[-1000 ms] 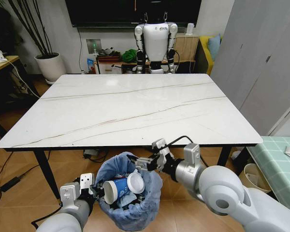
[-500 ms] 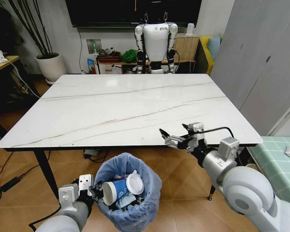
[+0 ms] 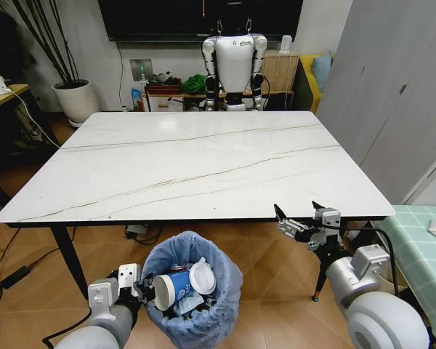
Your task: Pick up the trash bin and place the trash from the table into it.
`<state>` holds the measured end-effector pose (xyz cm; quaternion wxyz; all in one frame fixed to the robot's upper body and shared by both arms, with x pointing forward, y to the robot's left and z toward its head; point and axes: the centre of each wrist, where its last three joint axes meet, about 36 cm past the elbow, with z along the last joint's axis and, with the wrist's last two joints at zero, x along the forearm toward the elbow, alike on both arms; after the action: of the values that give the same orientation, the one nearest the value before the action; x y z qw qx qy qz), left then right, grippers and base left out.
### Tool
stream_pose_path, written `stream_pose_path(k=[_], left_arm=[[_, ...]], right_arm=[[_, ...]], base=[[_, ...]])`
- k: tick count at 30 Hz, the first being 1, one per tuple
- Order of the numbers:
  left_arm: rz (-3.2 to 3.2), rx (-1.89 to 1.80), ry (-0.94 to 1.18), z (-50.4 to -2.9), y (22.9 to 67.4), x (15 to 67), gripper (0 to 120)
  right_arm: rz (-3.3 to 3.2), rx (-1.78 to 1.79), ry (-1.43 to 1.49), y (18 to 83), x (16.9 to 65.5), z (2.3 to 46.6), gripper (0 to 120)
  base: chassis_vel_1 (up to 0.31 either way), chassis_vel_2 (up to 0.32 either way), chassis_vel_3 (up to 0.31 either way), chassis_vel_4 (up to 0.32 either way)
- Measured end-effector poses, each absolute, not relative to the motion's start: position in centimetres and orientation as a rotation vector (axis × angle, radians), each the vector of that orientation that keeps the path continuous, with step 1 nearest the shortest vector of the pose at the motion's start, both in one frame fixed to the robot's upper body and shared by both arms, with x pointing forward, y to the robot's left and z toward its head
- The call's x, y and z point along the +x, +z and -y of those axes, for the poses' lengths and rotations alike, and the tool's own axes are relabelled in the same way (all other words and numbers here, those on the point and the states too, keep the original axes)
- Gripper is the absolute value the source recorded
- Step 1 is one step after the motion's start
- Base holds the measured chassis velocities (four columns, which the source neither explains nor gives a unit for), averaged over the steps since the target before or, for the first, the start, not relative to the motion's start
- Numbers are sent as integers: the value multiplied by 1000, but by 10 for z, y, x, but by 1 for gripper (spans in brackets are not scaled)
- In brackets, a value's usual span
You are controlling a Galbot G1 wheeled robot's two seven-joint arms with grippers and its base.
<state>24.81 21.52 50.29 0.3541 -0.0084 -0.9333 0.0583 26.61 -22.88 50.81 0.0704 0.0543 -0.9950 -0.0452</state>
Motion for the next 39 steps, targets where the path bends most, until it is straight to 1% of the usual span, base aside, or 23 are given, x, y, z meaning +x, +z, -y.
stream_pose_path(k=[4,17,39], left_arm=[[2421,-21,137,-218,506,246,0],[2436,-36,110,-219,507,243,0],[2438,-25,93,-219,507,240,0]], right_arm=[[3010,91,-125,501,259,223,100],[3042,-47,-115,490,259,217,100],[3040,-113,-98,483,249,217,100]], base=[[0,0,0,0],[0,0,0,0],[0,0,0,0]])
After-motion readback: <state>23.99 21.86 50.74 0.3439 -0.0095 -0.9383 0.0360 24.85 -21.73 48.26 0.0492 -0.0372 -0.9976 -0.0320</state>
